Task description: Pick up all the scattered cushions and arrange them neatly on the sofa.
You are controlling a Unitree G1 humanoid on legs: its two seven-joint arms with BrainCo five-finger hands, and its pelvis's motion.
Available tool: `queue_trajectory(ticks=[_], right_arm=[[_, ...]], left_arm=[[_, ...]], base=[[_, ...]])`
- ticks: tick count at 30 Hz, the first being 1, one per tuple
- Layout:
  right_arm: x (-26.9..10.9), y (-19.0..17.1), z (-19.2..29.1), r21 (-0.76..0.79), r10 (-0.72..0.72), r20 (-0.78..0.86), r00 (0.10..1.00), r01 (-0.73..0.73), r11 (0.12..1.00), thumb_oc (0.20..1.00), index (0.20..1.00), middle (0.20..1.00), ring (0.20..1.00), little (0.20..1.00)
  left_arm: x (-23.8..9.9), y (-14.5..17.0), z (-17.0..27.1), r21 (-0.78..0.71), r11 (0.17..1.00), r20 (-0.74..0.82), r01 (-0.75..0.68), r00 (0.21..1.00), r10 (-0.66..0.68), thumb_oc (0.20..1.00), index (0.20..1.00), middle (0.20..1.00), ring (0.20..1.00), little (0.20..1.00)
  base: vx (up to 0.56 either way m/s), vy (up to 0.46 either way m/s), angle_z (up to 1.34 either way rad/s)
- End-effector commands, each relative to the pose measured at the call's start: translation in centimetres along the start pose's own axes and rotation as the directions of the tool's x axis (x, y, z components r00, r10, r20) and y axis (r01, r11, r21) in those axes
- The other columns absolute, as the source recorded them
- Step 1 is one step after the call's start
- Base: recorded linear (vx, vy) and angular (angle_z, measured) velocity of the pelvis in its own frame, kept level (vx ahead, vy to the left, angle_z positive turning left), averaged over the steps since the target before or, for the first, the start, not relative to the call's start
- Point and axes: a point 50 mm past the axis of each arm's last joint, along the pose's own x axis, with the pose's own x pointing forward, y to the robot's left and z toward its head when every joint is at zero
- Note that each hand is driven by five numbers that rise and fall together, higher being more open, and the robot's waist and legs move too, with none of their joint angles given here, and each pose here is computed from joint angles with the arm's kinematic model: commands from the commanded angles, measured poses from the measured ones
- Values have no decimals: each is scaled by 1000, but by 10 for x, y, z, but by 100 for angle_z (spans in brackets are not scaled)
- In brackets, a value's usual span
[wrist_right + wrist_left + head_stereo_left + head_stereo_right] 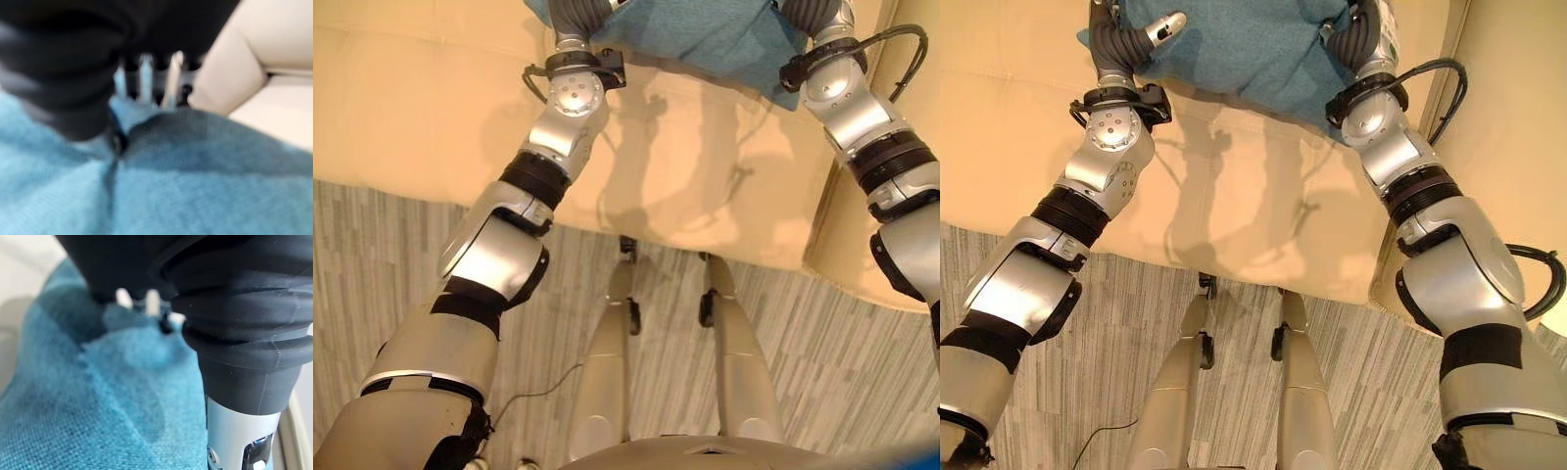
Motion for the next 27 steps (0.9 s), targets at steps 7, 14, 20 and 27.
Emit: queue_trajectory(ticks=[7,14,20,27], right_arm=[[38,-88,86,50,-253,256,933,249,967,200,200,200,200,200],[39,-91,87,16,-239,264,935,243,970,200,200,200,200,200],[40,-93,84,-12,-233,258,938,244,970,200,200,200,200,200],[43,-104,83,-84,-232,256,938,261,962,200,200,200,200,200]], left_arm=[[4,-53,75,-82,968,268,237,941,-208,1000,1000,1000,1000,1000],[4,-52,71,-60,969,256,240,942,-217,1000,1000,1000,1000,1000],[5,-50,70,-65,968,252,240,943,-217,1000,1000,1000,1000,1000],[2,-51,63,-73,967,228,246,948,-224,1000,1000,1000,1000,1000]], base=[[0,-4,1],[-1,-5,0],[0,0,0],[-3,-9,0]])
